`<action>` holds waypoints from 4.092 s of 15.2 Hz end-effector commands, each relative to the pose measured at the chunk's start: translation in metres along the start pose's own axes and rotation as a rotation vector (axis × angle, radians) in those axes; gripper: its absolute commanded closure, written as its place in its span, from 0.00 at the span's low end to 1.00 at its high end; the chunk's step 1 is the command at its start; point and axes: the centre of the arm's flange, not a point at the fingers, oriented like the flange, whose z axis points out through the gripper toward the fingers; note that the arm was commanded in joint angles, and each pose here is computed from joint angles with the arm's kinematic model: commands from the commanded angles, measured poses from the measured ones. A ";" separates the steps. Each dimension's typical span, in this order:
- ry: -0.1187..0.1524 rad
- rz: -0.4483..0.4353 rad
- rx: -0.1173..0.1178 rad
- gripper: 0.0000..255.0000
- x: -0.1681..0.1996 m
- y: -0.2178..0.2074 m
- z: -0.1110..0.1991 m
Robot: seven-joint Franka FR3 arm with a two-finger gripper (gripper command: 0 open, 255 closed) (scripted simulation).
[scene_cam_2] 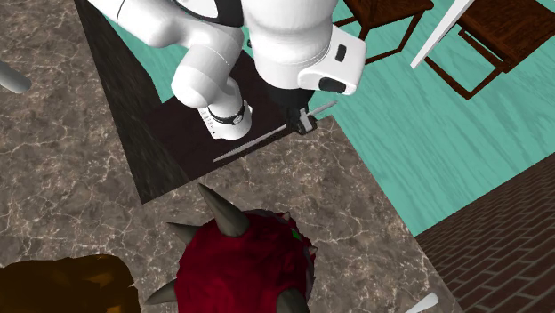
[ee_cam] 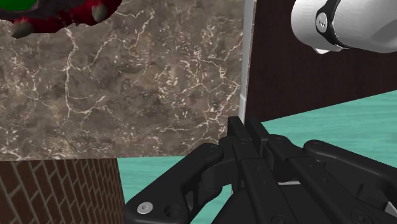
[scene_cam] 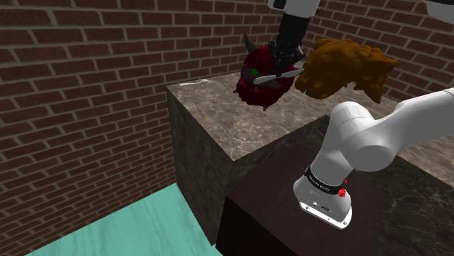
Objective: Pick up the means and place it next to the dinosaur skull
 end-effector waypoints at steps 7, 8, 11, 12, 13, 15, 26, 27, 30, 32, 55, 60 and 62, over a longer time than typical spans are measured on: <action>0.000 0.000 0.000 1.00 0.001 0.001 -0.042; 0.000 0.000 0.000 1.00 0.002 0.001 -0.047; 0.000 0.000 0.000 1.00 0.002 0.001 -0.063; 0.000 0.000 0.000 1.00 0.003 0.001 -0.068; 0.000 0.000 0.000 1.00 0.003 0.001 -0.073; 0.000 0.000 0.000 1.00 0.004 0.001 -0.084; 0.000 0.000 0.000 1.00 -0.018 -0.011 -0.130; 0.000 0.000 0.000 1.00 -0.029 -0.017 -0.131; 0.000 0.000 0.000 1.00 -0.064 -0.035 -0.133; 0.000 0.000 0.000 1.00 -0.088 -0.047 -0.134; 0.000 0.000 0.000 1.00 -0.358 -0.185 -0.149; 0.000 0.000 0.000 1.00 -0.417 -0.215 -0.152; 0.000 0.000 0.000 1.00 -0.440 -0.227 -0.153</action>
